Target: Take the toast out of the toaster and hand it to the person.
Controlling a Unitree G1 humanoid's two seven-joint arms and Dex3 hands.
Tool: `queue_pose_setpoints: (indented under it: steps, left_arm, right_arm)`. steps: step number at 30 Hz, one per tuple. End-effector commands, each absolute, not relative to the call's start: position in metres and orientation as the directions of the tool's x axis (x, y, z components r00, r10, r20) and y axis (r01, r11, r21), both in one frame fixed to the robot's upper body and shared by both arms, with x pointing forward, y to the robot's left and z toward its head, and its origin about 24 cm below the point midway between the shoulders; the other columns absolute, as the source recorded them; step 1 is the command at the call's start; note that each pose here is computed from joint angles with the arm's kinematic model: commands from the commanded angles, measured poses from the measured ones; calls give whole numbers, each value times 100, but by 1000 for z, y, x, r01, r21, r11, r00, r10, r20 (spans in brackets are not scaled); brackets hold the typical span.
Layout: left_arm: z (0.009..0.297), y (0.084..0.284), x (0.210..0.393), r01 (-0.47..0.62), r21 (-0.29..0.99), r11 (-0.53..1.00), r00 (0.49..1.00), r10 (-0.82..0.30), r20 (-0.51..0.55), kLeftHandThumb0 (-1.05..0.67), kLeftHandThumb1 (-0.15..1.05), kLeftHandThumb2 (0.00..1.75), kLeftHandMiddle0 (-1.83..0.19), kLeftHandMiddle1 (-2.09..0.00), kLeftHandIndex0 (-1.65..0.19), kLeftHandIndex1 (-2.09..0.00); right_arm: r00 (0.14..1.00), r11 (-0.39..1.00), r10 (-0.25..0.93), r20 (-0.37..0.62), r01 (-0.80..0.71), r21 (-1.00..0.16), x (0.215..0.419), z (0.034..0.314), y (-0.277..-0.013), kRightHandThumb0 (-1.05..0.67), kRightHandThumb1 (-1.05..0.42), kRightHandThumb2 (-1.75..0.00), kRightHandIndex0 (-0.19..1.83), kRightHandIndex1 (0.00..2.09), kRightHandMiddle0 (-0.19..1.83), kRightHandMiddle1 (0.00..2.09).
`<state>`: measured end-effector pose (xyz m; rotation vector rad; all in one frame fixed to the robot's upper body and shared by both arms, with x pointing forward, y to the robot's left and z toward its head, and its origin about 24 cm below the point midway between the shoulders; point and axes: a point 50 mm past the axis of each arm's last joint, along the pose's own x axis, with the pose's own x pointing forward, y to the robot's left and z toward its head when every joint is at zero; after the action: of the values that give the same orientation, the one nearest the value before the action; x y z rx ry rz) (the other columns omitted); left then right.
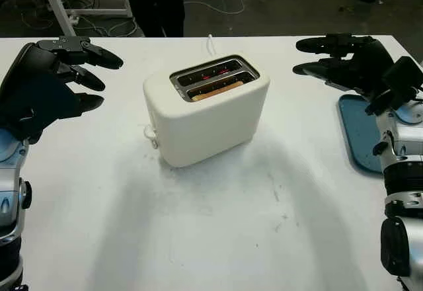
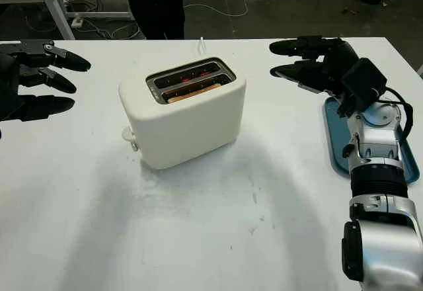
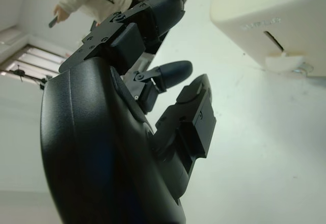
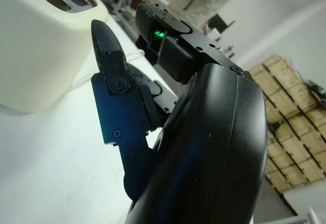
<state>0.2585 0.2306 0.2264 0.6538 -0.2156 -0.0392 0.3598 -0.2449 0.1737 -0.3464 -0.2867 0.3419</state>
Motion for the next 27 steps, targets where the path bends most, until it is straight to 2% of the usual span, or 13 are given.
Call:
queue_pose_setpoints:
  steps: [1, 20, 27]
  left_arm:
    - [228, 232, 258, -45, 616, 787, 976, -96, 194, 48, 91, 2, -62, -113, -73, -66]
    - [226, 232, 259, -36, 591, 806, 975, -101, 197, 46, 91, 3, -60, -117, -71, -71]
    - [229, 230, 260, -47, 598, 800, 976, -91, 198, 50, 92, 9, -56, -118, -67, -72]
  right_arm:
    - [897, 884, 379, 228, -277, -376, 359, 175, -243, -41, -86, 0, 106, 0, 91, 0]
    - [898, 883, 376, 228, -273, -382, 360, 175, -245, -43, -86, 0, 107, 2, 92, 1]
    - [898, 883, 373, 232, -268, -384, 361, 178, -244, -41, -87, -1, 103, 0, 89, 0]
